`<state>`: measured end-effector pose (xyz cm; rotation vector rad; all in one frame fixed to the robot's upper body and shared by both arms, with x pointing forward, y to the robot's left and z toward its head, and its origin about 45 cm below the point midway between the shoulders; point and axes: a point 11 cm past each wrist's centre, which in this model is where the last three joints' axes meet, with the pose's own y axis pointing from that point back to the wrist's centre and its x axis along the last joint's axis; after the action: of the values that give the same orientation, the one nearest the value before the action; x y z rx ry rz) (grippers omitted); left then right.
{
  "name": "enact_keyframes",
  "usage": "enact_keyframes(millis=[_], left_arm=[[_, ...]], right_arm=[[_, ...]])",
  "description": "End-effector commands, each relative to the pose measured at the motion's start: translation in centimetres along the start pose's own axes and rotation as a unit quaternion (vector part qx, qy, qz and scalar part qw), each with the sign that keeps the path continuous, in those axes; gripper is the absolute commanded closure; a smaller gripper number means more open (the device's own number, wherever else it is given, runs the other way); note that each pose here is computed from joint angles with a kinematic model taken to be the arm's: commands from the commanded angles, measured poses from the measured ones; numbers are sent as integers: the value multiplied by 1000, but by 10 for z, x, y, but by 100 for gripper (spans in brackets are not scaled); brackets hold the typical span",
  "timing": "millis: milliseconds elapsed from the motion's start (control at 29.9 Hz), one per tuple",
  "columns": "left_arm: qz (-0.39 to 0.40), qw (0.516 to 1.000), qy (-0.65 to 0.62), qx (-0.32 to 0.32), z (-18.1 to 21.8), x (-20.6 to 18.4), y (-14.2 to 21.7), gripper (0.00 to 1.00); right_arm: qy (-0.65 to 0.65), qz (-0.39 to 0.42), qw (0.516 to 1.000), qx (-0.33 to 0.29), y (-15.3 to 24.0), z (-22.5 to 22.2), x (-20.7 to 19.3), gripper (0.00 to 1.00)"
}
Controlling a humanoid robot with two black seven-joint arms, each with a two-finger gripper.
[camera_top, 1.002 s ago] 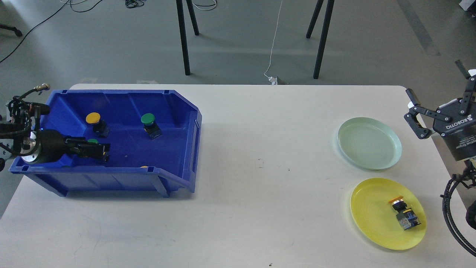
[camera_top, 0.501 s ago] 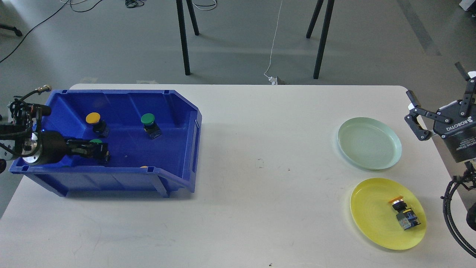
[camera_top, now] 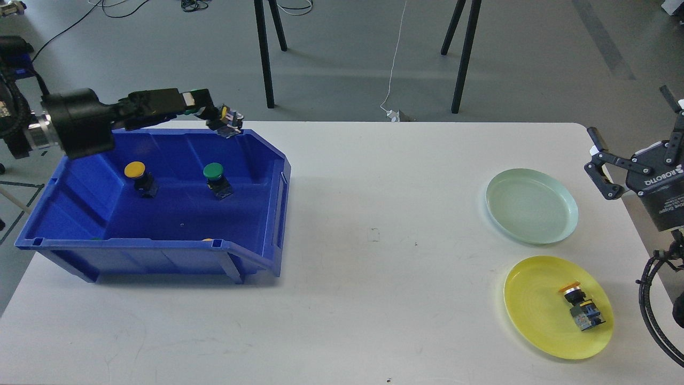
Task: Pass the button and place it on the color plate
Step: 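Lift the green button and carry it toward the right gripper, then grasp the green button with the right gripper and release the left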
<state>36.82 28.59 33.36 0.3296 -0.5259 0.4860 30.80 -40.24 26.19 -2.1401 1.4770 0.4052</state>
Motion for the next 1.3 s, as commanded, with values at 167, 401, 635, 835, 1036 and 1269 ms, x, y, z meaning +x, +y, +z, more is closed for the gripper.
enact_keyframes(millis=[167,401,635,835,1036,1269], left_arm=[[-12,974,174,-142,1,-103,-143,90],[-4,970,201,-140,-8,-113,-145,90],[-3,969,203,-143,-7,-114,-146,90],[-1,969,203,-141,-8,-113,-146,90],[0,969,204,-140,-9,-113,-146,90],[1,969,204,-140,-9,-112,-146,90]], right_arm=[[32,-80,994,-65,-17,48,-34,1],[62,-144,981,-111,-43,131,-89,1],[16,-188,976,-105,-75,173,-142,1],[-5,-201,973,-110,-80,191,-164,1],[-12,-206,972,-110,-79,191,-168,3],[-14,-209,972,-106,-76,190,-175,73]])
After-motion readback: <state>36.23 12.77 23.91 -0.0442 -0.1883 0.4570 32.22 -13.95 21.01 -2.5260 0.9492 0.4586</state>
